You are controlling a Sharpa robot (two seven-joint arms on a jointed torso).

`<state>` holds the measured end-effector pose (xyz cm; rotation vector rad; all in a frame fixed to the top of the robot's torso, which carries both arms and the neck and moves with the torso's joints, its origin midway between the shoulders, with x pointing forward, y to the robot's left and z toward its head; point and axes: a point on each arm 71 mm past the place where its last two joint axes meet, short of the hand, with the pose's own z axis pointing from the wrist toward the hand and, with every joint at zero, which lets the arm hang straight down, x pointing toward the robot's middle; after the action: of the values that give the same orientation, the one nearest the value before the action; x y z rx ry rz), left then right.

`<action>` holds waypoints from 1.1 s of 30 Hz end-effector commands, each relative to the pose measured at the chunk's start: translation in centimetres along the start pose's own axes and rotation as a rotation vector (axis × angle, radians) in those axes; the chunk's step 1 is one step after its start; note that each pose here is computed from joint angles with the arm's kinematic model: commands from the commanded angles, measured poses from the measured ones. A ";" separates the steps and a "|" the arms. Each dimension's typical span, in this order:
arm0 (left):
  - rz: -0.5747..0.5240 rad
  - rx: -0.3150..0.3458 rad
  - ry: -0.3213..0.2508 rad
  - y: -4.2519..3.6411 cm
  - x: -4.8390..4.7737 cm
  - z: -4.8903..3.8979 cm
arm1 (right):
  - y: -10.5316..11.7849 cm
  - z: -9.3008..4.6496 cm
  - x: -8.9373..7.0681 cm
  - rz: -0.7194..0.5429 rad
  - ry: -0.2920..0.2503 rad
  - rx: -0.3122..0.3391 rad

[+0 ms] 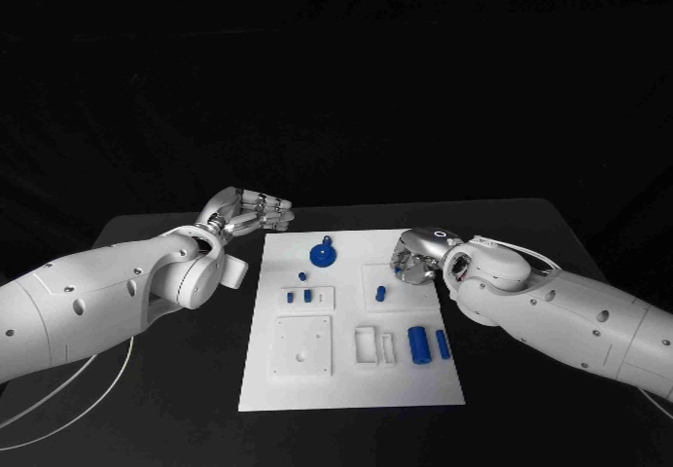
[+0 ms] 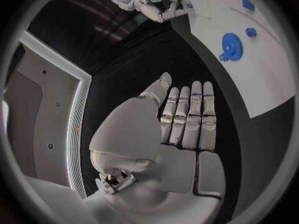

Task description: Assemble the parts on the task board

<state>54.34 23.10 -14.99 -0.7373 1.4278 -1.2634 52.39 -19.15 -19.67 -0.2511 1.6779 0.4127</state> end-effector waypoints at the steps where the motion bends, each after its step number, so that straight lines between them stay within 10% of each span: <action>1: -0.005 0.016 -0.007 -0.22 0.04 0.05 | 0.5 -0.1 1.1 -0.010 0.053 -0.019; 33: -0.008 0.009 -0.004 -0.16 0.03 0.06 | 0.4 0.0 1.4 -0.090 -0.001 0.027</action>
<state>54.36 23.15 -15.00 -0.7409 1.4260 -1.2619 52.26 -18.55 -19.96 -0.2889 1.6348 0.3617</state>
